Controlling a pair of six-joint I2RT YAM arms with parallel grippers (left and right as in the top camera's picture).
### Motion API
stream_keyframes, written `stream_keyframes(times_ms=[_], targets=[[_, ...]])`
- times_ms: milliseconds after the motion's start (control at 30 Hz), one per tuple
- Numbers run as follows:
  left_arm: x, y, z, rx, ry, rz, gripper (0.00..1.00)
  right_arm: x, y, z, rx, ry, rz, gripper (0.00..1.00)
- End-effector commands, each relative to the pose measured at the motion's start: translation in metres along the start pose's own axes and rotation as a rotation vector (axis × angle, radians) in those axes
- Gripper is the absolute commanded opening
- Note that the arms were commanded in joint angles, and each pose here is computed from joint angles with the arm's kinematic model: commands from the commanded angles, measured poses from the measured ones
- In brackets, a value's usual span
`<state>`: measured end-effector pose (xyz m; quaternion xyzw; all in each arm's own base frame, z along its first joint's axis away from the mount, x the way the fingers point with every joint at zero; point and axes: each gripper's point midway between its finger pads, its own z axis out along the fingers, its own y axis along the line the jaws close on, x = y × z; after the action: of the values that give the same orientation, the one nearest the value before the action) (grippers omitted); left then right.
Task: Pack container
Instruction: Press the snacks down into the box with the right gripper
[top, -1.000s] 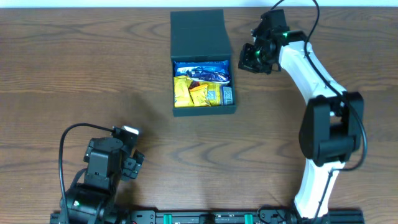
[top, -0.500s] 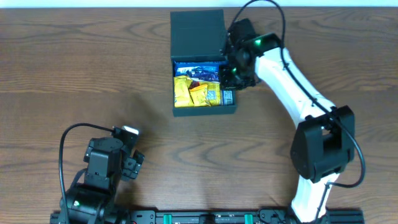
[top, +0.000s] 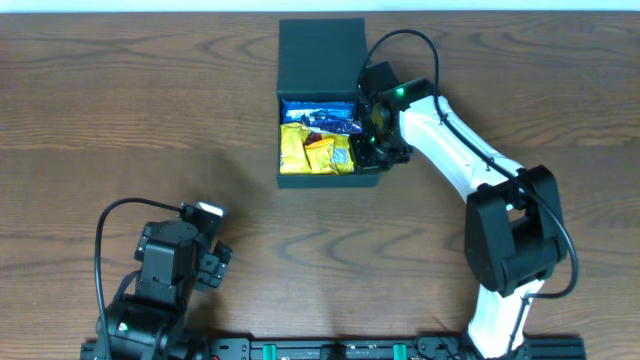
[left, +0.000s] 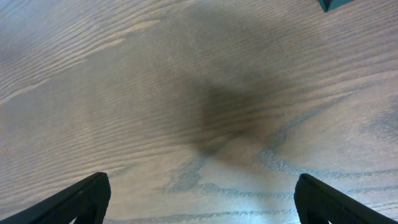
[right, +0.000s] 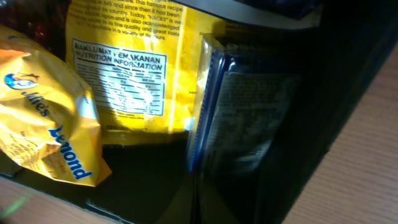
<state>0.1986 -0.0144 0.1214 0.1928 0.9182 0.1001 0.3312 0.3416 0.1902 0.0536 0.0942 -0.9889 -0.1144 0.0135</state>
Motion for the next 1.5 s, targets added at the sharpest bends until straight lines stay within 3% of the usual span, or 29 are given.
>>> stream_keyframes(times_ms=[0, 167, 333, 500, 633, 967, 1167, 1467], targets=[[0.001, 0.004, 0.000, -0.017, 0.003, 0.005, 0.95, 0.010, 0.002, -0.018, 0.035, -0.018, -0.051, 0.02], [0.001, 0.004, 0.000, -0.017, 0.003, 0.005, 0.95, 0.026, -0.012, -0.044, 0.121, -0.019, -0.046, 0.02], [0.001, 0.004, 0.000, -0.017, 0.003, 0.005, 0.95, 0.056, -0.016, -0.049, 0.136, 0.087, -0.072, 0.01], [0.001, 0.004, 0.000, -0.017, 0.003, 0.005, 0.95, 0.027, 0.042, -0.056, -0.090, -0.081, -0.227, 0.01], [0.001, 0.004, 0.000, -0.017, 0.003, 0.005, 0.95, 0.003, 0.074, -0.065, -0.127, -0.226, -0.307, 0.02], [0.001, 0.004, 0.000, -0.017, 0.004, 0.005, 0.95, -0.018, 0.128, -0.057, -0.134, -0.371, -0.286, 0.02], [0.001, 0.004, 0.000, -0.017, 0.004, 0.005, 0.95, -0.025, 0.129, -0.027, -0.036, -0.373, -0.278, 0.02], [0.001, 0.004, 0.000, -0.017, 0.003, 0.005, 0.95, -0.031, 0.125, 0.012, -0.027, -0.321, -0.285, 0.02]])
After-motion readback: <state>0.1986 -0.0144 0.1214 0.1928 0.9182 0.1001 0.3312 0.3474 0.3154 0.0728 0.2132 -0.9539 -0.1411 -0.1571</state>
